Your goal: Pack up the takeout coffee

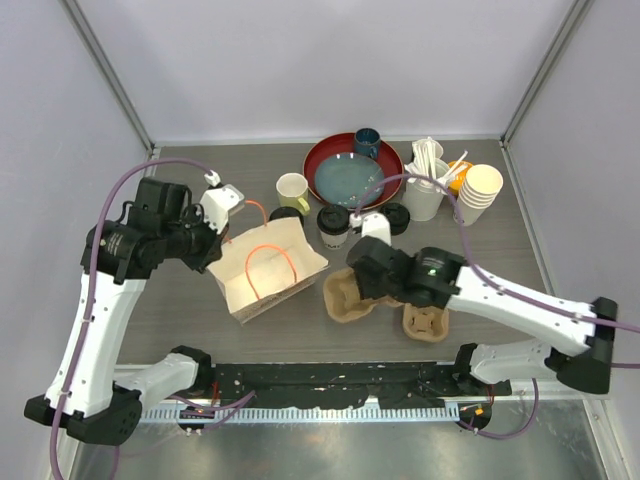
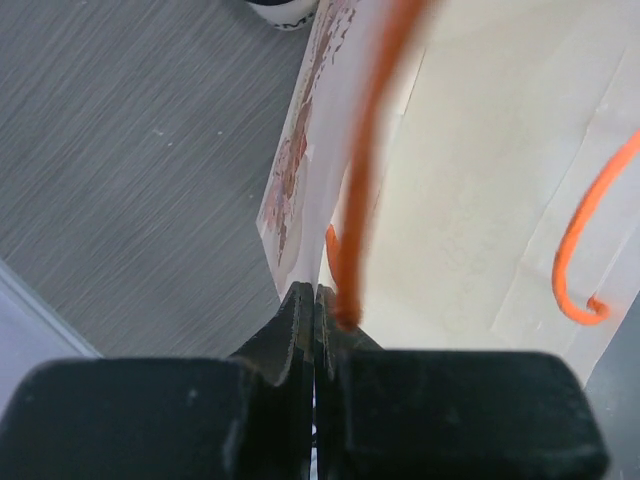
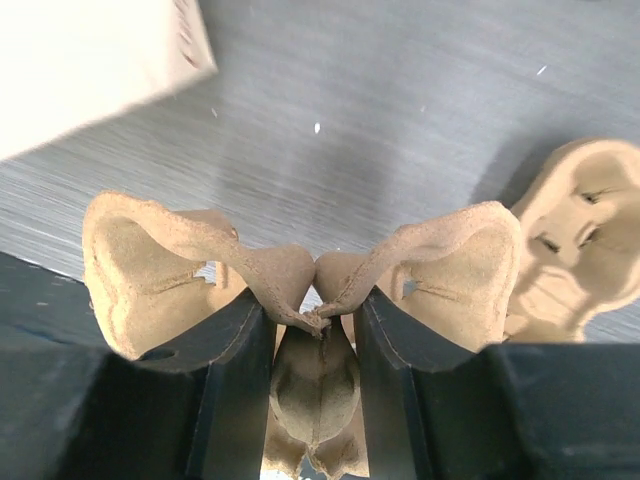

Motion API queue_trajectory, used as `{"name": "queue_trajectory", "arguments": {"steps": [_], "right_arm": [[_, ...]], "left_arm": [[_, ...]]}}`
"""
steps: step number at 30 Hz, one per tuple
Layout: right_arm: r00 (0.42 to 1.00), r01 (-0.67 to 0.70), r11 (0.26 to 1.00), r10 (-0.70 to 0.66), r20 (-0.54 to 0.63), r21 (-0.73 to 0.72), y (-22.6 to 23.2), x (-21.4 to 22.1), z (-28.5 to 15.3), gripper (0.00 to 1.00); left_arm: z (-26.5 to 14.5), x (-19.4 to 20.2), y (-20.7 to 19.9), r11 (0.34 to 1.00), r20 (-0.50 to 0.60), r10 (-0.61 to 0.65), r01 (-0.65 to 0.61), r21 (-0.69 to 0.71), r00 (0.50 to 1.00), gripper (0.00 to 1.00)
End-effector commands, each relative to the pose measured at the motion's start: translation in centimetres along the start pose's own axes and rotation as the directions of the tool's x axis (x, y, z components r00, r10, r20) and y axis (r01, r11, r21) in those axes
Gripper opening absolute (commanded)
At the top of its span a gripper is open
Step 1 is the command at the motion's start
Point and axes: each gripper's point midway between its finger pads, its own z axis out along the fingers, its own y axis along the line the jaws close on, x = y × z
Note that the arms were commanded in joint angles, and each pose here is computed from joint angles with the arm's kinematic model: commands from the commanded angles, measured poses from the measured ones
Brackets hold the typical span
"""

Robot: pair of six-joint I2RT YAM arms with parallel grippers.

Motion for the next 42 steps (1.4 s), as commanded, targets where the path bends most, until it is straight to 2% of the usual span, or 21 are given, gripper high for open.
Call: {"name": "queue_trajectory", "arguments": {"steps": [1,8,15,16,21,22,27,32,35,42], "right_arm": [[0.984,-0.095,0.995,0.091,0.154,0.02,-2.8,-4.5,-6.4,0.4],[0.931,-0.116,0.991,0.133,0.34,-0.069,-3.4,-12.3,-15.1,0.39],[0.872,-0.021,0.973,0.13,0.471,-0.231,1.6,-20.3,-19.5,0.39],[0.883,0.007,0.966,0.115,0.455,-0.257,3.4,-20.6,-18.7,0.39],[0.867,0.069,0.931,0.122,0.484,-0.358,9.2,-22.9,-18.6,0.39],[0.876,0.099,0.924,0.095,0.473,-0.37,11.3,-22.3,-17.9,0.39],[0.907,0.131,0.908,0.052,0.418,-0.398,15.2,-20.7,-15.7,0.39],[0.932,0.149,0.929,-0.018,0.362,-0.34,15.5,-18.7,-12.4,0.39],[0.946,0.158,0.955,-0.074,0.315,-0.251,14.0,-17.2,-10.2,0.4],[0.97,0.117,0.977,-0.074,0.233,-0.177,10.9,-15.4,-5.9,0.4]], "left_arm": [[-1.2,1.9,-3.4,0.985,-0.089,-0.058,0.072,0.16,0.994,0.0],[-0.5,1.6,-5.2,0.957,-0.103,-0.085,0.11,0.27,0.991,0.0],[0.6,2.0,-5.8,0.94,-0.139,-0.117,0.155,0.306,0.983,0.0],[0.7,2.0,-5.7,0.94,-0.139,-0.117,0.155,0.306,0.983,0.0],[0.7,2.0,-5.8,0.938,-0.141,-0.126,0.165,0.304,0.982,0.0],[0.8,1.9,-5.8,0.938,-0.144,-0.129,0.168,0.304,0.981,0.0],[1.0,1.9,-5.6,0.939,-0.146,-0.132,0.171,0.299,0.98,0.0],[1.0,1.8,-5.5,0.941,-0.142,-0.125,0.163,0.297,0.982,0.0],[0.9,1.9,-5.5,0.944,-0.137,-0.111,0.147,0.296,0.984,0.0],[1.0,1.9,-5.8,0.938,-0.134,-0.107,0.145,0.314,0.985,0.0]]}}
